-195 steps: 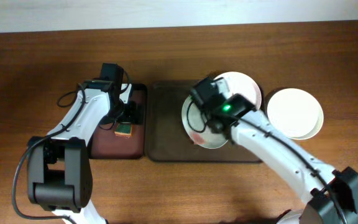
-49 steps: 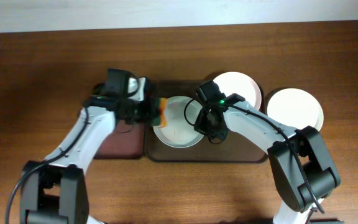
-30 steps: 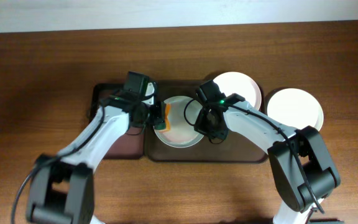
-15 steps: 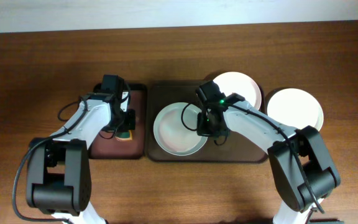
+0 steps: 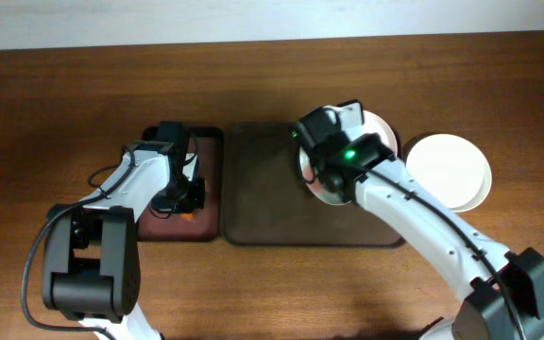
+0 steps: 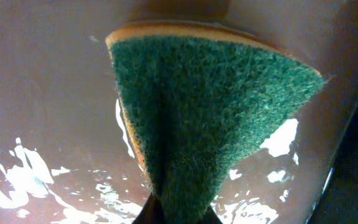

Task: Clean dirty plates on tray and stack at the side
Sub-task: 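Carry the plate right with the right gripper and stack it on the plate, then grasp the pink-stained white plate with the right gripper and pull it forward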

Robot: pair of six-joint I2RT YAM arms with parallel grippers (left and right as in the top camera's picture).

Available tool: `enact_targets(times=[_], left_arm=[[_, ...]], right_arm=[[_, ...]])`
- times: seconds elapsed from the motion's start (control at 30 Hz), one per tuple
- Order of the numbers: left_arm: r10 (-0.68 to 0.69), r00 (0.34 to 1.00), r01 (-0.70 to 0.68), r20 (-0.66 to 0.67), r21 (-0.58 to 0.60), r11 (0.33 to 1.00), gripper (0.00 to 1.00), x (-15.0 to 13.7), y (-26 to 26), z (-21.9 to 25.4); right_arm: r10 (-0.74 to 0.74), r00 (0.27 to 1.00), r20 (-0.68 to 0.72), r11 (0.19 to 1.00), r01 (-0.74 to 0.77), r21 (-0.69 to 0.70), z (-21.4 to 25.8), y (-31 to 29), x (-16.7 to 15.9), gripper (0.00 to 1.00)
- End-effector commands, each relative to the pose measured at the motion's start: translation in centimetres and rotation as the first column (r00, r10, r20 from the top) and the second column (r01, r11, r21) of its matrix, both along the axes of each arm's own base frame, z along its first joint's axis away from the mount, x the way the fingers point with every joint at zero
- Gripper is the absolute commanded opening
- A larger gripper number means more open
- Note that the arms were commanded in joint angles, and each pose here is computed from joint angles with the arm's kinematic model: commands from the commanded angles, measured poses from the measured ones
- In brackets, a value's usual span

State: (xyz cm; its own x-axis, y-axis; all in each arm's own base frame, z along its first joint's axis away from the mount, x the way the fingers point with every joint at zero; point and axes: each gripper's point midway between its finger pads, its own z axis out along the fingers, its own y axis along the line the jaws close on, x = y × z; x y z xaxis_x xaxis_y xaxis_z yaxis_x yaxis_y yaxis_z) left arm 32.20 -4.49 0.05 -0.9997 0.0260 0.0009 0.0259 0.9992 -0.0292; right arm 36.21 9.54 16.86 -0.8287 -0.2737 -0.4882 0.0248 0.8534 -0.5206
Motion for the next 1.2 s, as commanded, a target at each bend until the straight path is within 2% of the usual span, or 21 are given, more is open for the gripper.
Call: enact_targets(times=[0.0,0.03,0.1,0.2,0.3,0.33,0.4,0.43,0.53,0.57,0.63,0.67,0.7,0.73,0.8,0.83,0.87,0.93,1.07,1.17], left_arm=[[-0.002,1.000,0.002,-0.006,-0.007,1.000,0.64,0.0,-0.2,-0.3],[-0.002,1.000,0.002,0.001,-0.008,1.000,0.73,0.2,-0.2,-0.3],[-0.002,0.999,0.003,0.039,-0.012,1.000,0.74,1.2,-0.3,-0.2],[-0.001,0.989,0.005,0.150,-0.026,1.000,0.74,4.0,-0.7,0.2],[0.001,0.976,0.006,0.218,-0.035,0.999,0.65,5.6,-0.9,0.5],[0.002,0.971,0.007,0.237,-0.037,0.999,0.46,6.1,-0.9,0.7],[0.002,0.971,0.007,0.238,-0.037,0.999,0.03,6.1,-0.9,0.7],[0.002,0.971,0.008,0.238,-0.038,0.999,0.00,6.1,-1.0,0.7],[0.005,0.963,0.006,0.268,-0.040,0.999,0.00,7.2,-0.9,1.5],[0.006,0.958,0.007,0.288,-0.043,0.999,0.04,8.0,-1.1,2.2],[0.006,0.955,0.008,0.298,-0.045,0.999,0.56,8.7,-1.2,3.4],[0.005,0.960,0.008,0.279,-0.046,0.999,0.59,8.3,-1.2,3.4],[0.005,0.969,0.006,0.248,-0.043,0.999,0.57,7.5,-1.1,3.3],[0.003,0.978,0.005,0.207,-0.041,0.999,0.47,6.5,-1.0,3.4],[0.003,0.980,0.006,0.200,-0.044,0.999,0.51,5.8,-1.0,4.7],[0.003,0.978,0.006,0.209,-0.045,0.999,0.53,5.8,-1.0,5.2],[0.004,0.977,0.006,0.213,-0.045,0.999,0.59,5.8,-1.0,5.3],[0.003,0.980,0.010,0.200,-0.062,0.998,0.62,5.4,-1.3,5.3],[0.003,0.981,0.009,0.195,-0.062,0.998,0.62,5.3,-1.3,5.3],[0.003,0.981,0.009,0.196,-0.062,0.998,0.62,5.3,-1.3,5.3]], right_arm=[[0.044,0.988,0.148,0.990,-0.023,-0.143,4.2,1.2,-0.2,0.04],[0.065,0.981,0.181,0.982,-0.030,-0.187,5.0,1.8,-0.4,0.04],[0.106,0.962,0.252,0.961,-0.034,-0.275,6.8,3.0,-1.1,0.04],[0.138,0.950,0.281,0.954,-0.052,-0.295,7.4,4.2,-1.5,0.04],[0.096,0.939,0.331,0.978,-0.026,-0.209,7.3,4.7,-1.2,0.04],[0.077,0.958,0.275,0.995,-0.054,-0.089,5.4,5.3,-1.0,0.04],[-0.005,0.978,0.210,0.997,-0.011,0.072,3.3,4.8,-0.7,0.04],[-0.052,0.982,0.183,0.991,0.028,0.132,2.6,4.1,-0.4,0.04],[-0.203,0.979,0.012,0.922,0.186,0.341,0.0,-0.8,1.0,0.04],[-0.245,0.969,-0.018,0.889,0.232,0.395,-0.2,-2.4,1.3,0.04],[-0.326,0.942,-0.081,0.805,0.322,0.499,-0.4,-5.9,1.6,0.04],[-0.373,0.920,-0.120,0.753,0.376,0.540,-0.7,-7.9,1.5,0.04],[-0.431,0.889,-0.157,0.692,0.437,0.574,-1.1,-10.6,1.3,0.04],[-0.483,0.856,-0.186,0.632,0.487,0.603,-1.3,-13.1,1.0,0.04],[-0.596,0.774,-0.215,0.519,0.575,0.633,-1.5,-18.5,0.0,0.04],[-0.633,0.741,-0.223,0.488,0.605,0.629,-1.7,-20.2,-0.6,0.04],[-0.680,0.693,-0.238,0.444,0.648,0.619,-2.3,-22.7,-1.6,0.04],[-0.739,0.607,-0.293,0.362,0.724,0.588,-4.5,-26.0,-3.6,0.04],[-0.710,0.600,-0.368,0.366,0.761,0.535,-7.3,-26.3,-4.3,0.04],[-0.713,0.594,-0.372,0.368,0.769,0.523,-7.4,-26.4,-4.4,0.04]])
